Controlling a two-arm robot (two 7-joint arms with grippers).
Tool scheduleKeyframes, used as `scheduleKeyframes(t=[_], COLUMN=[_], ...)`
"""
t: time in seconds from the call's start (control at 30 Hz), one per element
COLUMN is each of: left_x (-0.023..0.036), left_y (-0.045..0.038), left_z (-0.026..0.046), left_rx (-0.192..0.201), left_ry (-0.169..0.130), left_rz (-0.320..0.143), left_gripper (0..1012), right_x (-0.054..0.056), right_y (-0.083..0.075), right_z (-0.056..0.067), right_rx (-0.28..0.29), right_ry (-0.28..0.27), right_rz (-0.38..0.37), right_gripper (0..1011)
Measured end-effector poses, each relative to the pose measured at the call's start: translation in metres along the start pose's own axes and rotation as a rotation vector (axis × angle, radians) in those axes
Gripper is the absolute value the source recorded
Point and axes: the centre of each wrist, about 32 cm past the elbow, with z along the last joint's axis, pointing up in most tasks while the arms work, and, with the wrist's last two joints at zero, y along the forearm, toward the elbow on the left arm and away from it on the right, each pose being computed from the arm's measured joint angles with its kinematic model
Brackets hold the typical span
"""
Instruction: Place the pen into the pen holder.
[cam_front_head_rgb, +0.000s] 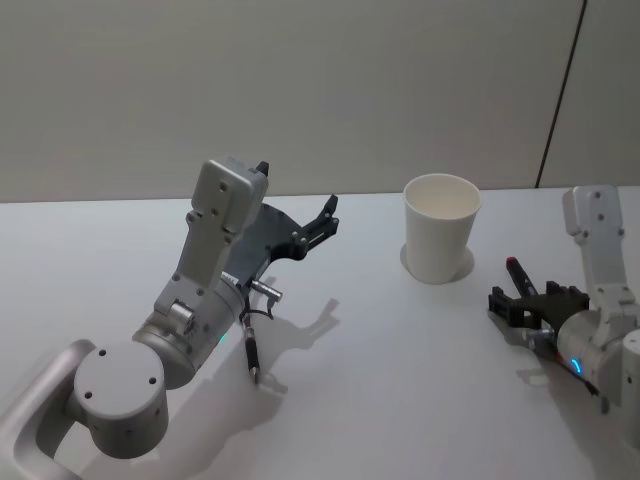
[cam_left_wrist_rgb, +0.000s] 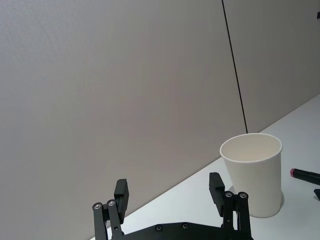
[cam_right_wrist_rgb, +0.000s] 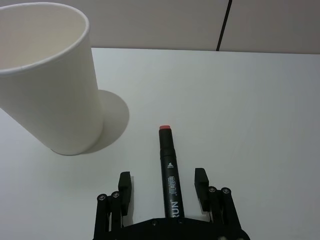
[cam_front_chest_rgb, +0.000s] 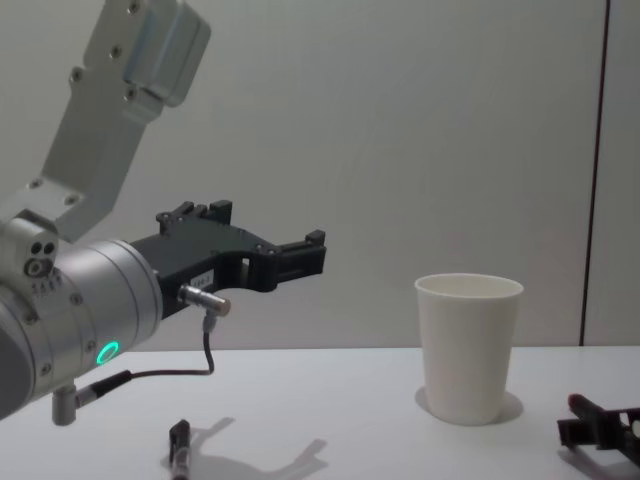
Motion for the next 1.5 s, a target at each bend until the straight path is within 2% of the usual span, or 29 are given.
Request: scheduleKeyframes(t=[0.77,0.9,0.93,1.17,1.4,1.5], left_x=[0.0,0.0,0.0,0.0,0.0,0.0], left_y=[0.0,0.0,0.0,0.0,0.0,0.0], left_z=[0.0,0.0,0.0,0.0,0.0,0.0], left_rx=[0.0,0.0,0.0,0.0,0.0,0.0], left_ry=[0.0,0.0,0.0,0.0,0.0,0.0], left_rz=[0.0,0.0,0.0,0.0,0.0,0.0], left_gripper=[1001,1001,1001,1001,1001,1001], right_x=[0.0038,0.0045,0.0047,0.0051,0.005,0.0047], right_y=[-0.004,-0.0051,-0.0054,-0.0064,-0.0065,-0.0063], right_z=[-0.0046,-0.005,-0.0052,-0.0057,-0.0055,-0.0052], right_rx=[0.021,0.025,0.025,0.027,0.028,0.029], right_ry=[0.033,0.038,0.039,0.041,0.037,0.034], right_rz=[-0.002,-0.004,-0.004,-0.004,0.001,0.003], right_gripper=[642,564,517,414,195,183])
